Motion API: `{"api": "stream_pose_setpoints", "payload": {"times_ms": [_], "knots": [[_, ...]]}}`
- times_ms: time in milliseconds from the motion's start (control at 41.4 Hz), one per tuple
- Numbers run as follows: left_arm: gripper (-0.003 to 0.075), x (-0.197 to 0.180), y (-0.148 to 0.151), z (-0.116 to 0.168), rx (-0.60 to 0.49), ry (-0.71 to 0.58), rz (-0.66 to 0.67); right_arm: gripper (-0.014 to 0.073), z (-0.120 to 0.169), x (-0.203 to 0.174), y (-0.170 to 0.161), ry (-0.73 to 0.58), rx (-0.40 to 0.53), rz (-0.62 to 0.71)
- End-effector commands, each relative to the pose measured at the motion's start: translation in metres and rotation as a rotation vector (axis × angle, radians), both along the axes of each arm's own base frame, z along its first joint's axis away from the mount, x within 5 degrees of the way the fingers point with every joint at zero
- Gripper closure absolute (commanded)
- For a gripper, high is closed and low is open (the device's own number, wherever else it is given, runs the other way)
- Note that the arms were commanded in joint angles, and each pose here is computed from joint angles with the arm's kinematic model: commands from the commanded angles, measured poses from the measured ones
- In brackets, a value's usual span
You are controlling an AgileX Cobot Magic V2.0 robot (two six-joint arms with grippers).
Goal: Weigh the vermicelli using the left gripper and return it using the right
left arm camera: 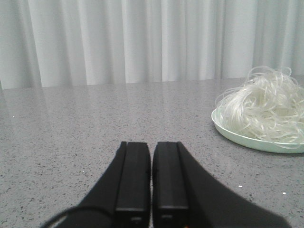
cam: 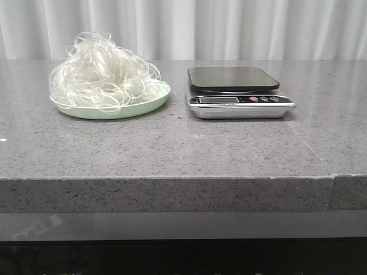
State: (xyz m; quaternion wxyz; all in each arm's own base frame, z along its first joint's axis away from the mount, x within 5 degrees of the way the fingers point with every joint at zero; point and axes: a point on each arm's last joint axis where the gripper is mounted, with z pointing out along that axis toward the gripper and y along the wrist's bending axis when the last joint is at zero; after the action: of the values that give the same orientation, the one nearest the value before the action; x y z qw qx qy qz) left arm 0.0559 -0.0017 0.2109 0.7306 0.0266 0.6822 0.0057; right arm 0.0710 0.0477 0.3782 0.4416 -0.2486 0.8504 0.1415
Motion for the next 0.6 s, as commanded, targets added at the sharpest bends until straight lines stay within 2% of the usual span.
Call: {"api": "stream_pose_setpoints", "payload": {"times_ms": [0,386,435,580], "knots": [[0.0574,-0.002,0.000,0.006,-0.013,-0.091,-0.007,0.0436,0.011,0.002,0.000,-0.074,0.032,-0.005],[0.0574,-0.002,0.000,0.006,-0.013,-0.091,-0.007,0.0436,0.008,0.001,-0.002,-0.080,0.032,-0.016],[0.0574,-0.002,0.000,0.006,-0.013,-0.091,-0.007,0.0436,0.004,0.000,-0.005,-0.086,0.038,-0.045],[0.0574,-0.002,0.000,0.006,-0.013,-0.089,-0.007,0.0436,-0.013,-0.006,-0.023,-0.230,0.084,-0.219]]}}
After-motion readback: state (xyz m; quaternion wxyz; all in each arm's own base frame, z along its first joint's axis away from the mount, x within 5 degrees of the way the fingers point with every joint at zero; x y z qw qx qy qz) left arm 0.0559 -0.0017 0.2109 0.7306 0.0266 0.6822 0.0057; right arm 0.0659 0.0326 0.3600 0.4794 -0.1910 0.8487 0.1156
